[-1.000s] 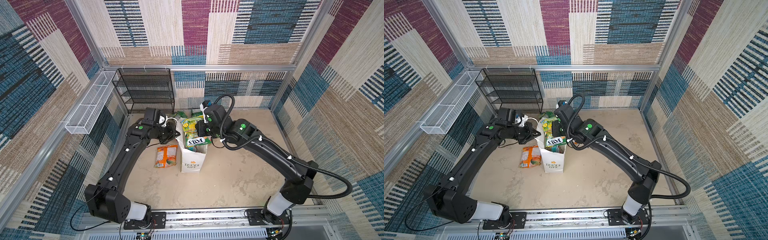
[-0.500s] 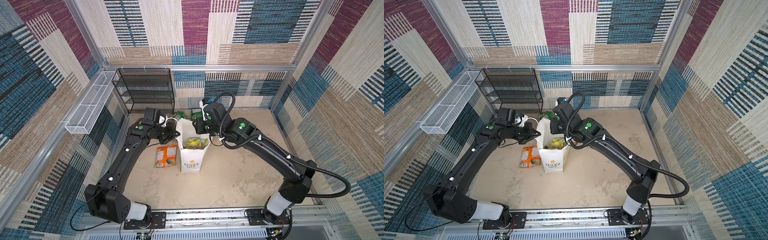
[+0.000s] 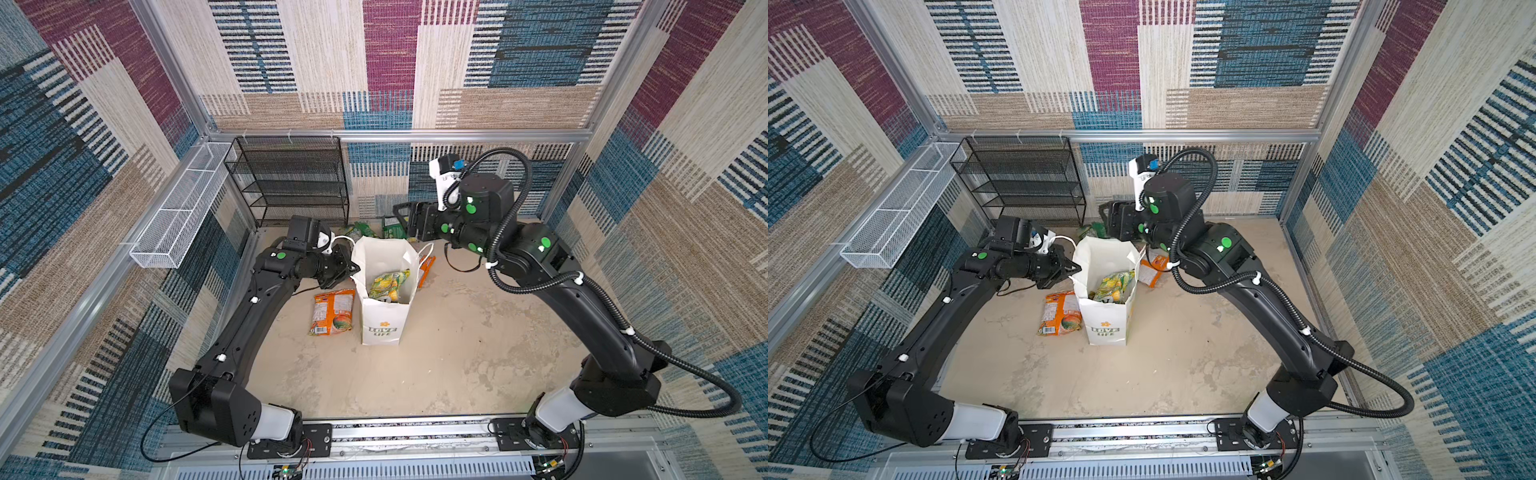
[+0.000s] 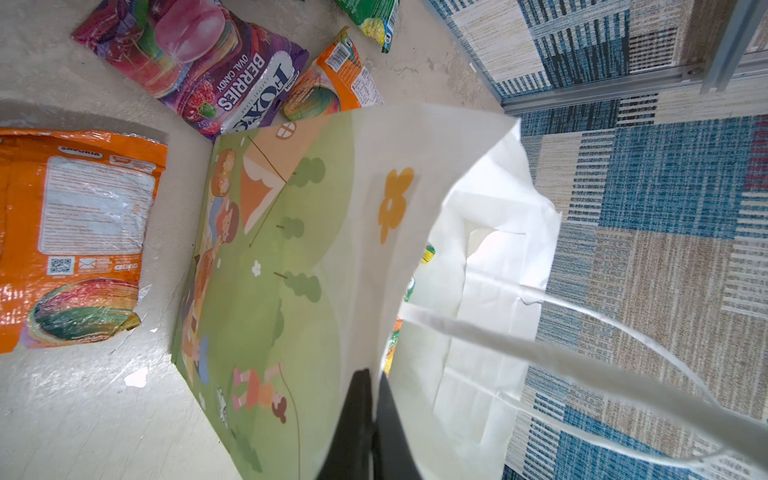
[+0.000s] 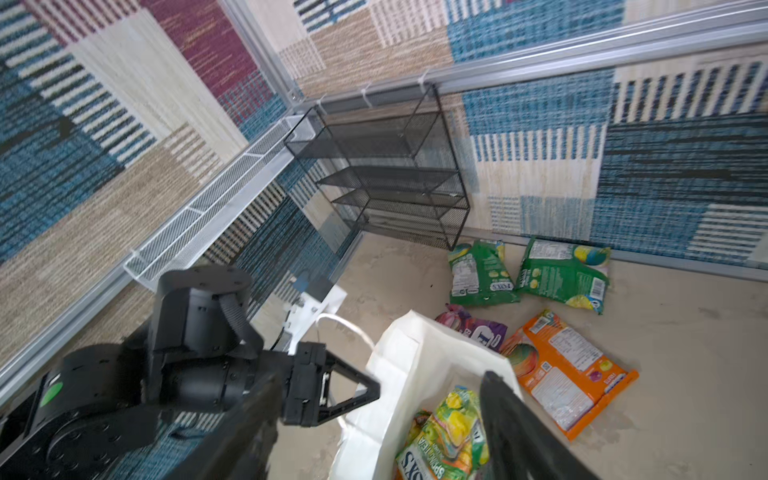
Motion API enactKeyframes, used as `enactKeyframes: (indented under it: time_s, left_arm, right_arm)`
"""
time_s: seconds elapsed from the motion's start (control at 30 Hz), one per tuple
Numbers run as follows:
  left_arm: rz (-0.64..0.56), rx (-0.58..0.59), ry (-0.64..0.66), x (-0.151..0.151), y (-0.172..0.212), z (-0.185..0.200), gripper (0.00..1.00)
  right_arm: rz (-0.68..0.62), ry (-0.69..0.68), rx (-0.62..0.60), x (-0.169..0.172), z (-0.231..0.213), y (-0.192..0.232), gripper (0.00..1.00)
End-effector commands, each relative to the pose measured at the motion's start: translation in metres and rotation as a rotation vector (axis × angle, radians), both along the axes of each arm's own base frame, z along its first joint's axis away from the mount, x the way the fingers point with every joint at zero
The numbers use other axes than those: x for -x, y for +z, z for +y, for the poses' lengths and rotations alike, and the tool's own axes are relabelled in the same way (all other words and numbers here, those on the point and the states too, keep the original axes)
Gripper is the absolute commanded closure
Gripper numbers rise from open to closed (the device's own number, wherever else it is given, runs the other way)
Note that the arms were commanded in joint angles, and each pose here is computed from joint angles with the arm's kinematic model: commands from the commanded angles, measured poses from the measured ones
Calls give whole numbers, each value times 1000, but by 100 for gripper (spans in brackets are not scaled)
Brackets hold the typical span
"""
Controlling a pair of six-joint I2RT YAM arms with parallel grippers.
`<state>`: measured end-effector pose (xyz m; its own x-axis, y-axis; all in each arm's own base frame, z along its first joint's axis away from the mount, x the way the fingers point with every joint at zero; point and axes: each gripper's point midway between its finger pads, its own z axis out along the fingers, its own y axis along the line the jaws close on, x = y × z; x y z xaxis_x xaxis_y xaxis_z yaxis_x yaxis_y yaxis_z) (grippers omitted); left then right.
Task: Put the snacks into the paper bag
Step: 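Lower the green packet into the bag and open the right gripper, then move the right gripper down to the orange fruits packet and grasp it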
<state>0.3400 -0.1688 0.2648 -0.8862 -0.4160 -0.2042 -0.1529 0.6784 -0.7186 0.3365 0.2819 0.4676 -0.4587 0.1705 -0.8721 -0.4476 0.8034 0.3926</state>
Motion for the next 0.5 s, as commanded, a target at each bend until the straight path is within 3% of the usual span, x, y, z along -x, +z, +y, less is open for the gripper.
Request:
enactKeyframes:
  time_s: [0.0,0.17,0.3,0.47]
  left_arm:
    - [-25,26,12,-6,6,0,100]
    - [-24,21,39,-8,5,7,100]
    - [-22,31,33,-8,7,6,100]
    - [-29,34,34,-8,9,8,100]
  right_arm:
    - [42,-5,-60,-14,-28,-18,16]
    - [128,-136,-95,-47,-85,-83,11]
    - [274,-117,-186,-73,-115,-160,14]
    - [383,-198,-119,-100,-132,-249,16]
